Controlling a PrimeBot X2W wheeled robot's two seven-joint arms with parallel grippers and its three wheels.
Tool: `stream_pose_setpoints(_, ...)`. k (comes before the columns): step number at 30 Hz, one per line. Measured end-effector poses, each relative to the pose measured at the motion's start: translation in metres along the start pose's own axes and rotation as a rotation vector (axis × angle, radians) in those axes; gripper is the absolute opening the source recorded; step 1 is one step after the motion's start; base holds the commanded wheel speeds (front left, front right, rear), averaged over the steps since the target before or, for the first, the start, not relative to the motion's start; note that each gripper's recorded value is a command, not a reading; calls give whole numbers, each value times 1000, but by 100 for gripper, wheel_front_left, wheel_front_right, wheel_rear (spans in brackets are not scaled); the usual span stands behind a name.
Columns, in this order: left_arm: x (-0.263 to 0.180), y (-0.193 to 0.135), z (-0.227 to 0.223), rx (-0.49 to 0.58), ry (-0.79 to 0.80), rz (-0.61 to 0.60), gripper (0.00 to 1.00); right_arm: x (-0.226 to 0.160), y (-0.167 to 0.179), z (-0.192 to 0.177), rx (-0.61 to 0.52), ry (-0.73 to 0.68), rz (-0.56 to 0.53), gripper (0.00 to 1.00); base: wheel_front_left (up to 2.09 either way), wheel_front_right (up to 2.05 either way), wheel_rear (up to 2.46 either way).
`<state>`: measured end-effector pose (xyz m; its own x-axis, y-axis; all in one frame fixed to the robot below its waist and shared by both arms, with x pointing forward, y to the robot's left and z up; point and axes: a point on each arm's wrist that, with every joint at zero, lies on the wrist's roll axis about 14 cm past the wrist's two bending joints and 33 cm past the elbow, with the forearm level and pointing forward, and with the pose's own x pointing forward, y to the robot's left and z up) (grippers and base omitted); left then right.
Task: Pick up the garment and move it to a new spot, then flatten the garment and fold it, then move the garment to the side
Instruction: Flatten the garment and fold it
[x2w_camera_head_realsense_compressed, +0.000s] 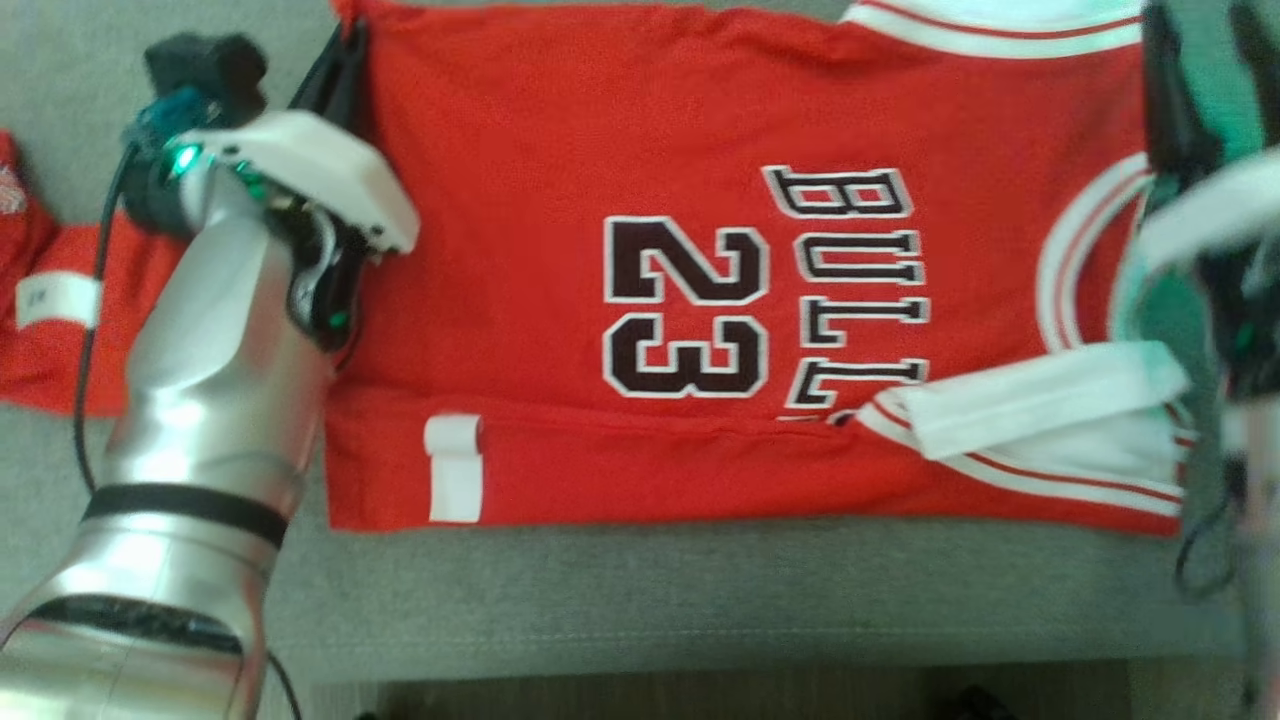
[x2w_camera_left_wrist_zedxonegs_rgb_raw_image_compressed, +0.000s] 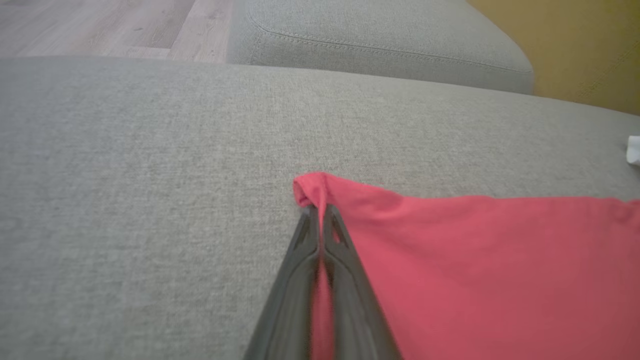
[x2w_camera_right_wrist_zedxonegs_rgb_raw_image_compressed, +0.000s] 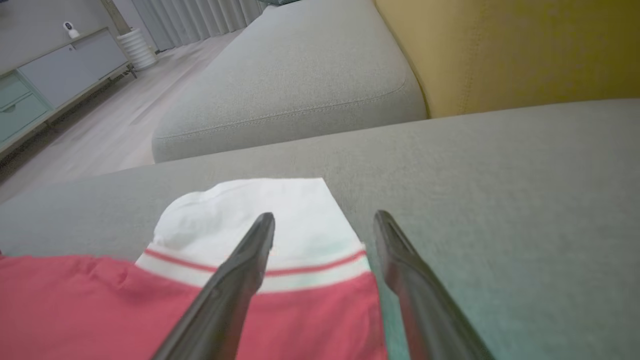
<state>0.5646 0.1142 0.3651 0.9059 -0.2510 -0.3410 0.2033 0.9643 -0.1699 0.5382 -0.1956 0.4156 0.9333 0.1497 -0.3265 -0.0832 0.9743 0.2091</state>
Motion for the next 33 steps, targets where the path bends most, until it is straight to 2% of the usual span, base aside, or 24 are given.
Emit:
stream_pose_setpoints(5, 7, -1, 4, -3, -29, -13, 0, 56, 11, 6, -34, 56, 51, 100, 0, 0, 0)
stream_pose_setpoints(9, 11, 1, 4, -2, -38, -17, 0, 89, 26, -3, -61, 135, 89, 100, 0, 0, 0)
stream_pose_setpoints(11, 13, 2, 6, -1, -46, -18, 0, 99, 28, -16, -65, 194, 90, 100, 0, 0, 0)
stream_pose_setpoints(12, 15, 2, 7, 1, -49, -24, 0, 104, 26, -31, -85, 269, 85, 100, 0, 0, 0)
stream_pose_setpoints(17, 16, 2, 6, 1, -49, -25, 0, 110, 23, -32, -133, 347, 77, 100, 0, 0, 0)
stream_pose_setpoints(18, 16, 2, 6, 0, -50, -25, 0, 110, 22, -33, -139, 364, 77, 72, 0, 0, 0)
stream_pose_setpoints(19, 16, 2, 7, -2, -54, -24, 0, 109, 22, -34, -141, 381, 78, 34, 0, 0, 0)
stream_pose_setpoints(20, 16, 2, 7, -2, -53, -23, 0, 108, 22, -34, -139, 394, 79, 0, 0, 0, 0)
stream_pose_setpoints(25, 13, 1, 11, -5, -57, -21, 0, 102, 27, -29, -135, 385, 94, 0, 0, 0, 0)
stream_pose_setpoints(30, 1, 0, 19, -7, -80, -17, 0, 87, 33, -17, -128, 299, 122, 0, 0, 0, 0)
stream_pose_setpoints(33, -10, 1, 28, -3, -110, -12, 0, 75, 38, 3, -134, 213, 143, 0, 0, 0, 0)
